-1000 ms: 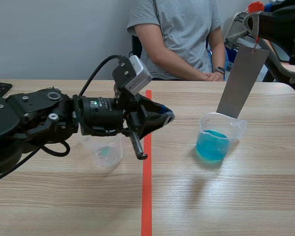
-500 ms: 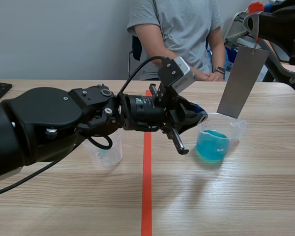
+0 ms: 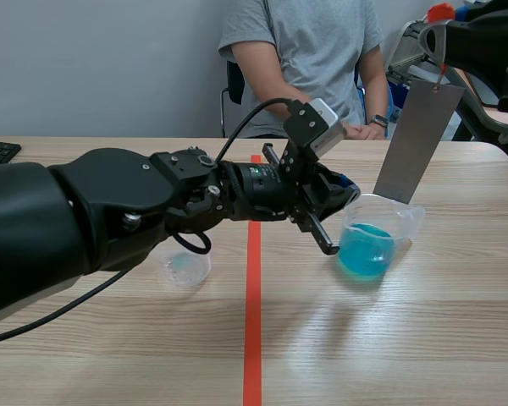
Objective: Do the redox reaction experiment.
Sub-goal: 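Point at the plate with the left hand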
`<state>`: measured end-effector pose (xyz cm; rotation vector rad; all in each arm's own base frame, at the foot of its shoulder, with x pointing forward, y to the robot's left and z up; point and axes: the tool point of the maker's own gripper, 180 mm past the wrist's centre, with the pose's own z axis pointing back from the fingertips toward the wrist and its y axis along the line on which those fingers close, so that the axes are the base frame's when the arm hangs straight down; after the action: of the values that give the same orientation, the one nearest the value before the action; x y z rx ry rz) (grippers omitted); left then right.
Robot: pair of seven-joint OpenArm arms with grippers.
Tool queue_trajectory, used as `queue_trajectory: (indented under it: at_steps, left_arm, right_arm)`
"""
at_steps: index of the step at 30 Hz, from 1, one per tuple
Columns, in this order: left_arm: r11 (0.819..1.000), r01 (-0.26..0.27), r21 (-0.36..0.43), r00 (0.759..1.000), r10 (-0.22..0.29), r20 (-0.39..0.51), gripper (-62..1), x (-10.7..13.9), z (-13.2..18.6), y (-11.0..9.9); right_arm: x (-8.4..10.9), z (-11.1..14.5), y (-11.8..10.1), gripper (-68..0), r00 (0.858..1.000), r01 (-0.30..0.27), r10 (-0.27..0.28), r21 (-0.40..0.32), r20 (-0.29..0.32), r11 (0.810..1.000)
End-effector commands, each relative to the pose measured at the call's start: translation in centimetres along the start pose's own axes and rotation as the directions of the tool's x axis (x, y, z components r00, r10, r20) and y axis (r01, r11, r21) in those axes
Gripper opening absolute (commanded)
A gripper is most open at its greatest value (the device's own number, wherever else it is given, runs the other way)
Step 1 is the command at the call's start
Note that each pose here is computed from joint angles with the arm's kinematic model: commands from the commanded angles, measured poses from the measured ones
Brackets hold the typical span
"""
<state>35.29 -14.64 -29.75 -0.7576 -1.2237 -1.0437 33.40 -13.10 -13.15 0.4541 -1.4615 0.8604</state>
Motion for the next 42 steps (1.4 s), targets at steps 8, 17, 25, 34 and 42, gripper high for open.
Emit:
queue_trajectory:
  at_steps: [8, 17, 25, 34, 42]
  left_arm:
    - [1.0, 0.01, 0.007, 0.997, -0.01, 0.078, -56.0, 3.09, -1.42, -0.09]
    - [0.999, 0.019, 0.049, 0.997, -0.023, 0.077, -56.0, 3.08, -1.39, 0.67]
    - [0.999, 0.017, 0.045, 0.997, -0.021, 0.075, -56.0, 3.03, -1.39, 0.57]
    - [0.999, 0.017, 0.042, 0.997, -0.02, 0.071, -56.0, 2.96, -1.39, 0.54]
    - [0.999, 0.014, 0.028, 0.997, -0.016, 0.072, -56.0, 2.96, -1.4, 0.3]
  right_arm:
    - [1.33, 0.0, -0.34, -66.0, 0.999, -0.02, 0.02, -0.001, 0.033, 1.0]
    - [1.33, 0.0, -0.34, -66.0, 0.999, -0.02, 0.02, -0.001, 0.033, 1.0]
    - [1.33, 0.0, -0.34, -66.0, 0.999, -0.02, 0.02, -0.001, 0.033, 1.0]
    - [1.33, 0.0, -0.34, -66.0, 0.999, -0.02, 0.02, -0.001, 0.033, 1.0]
    - [1.33, 0.0, -0.34, -66.0, 0.999, -0.02, 0.02, -0.001, 0.033, 1.0]
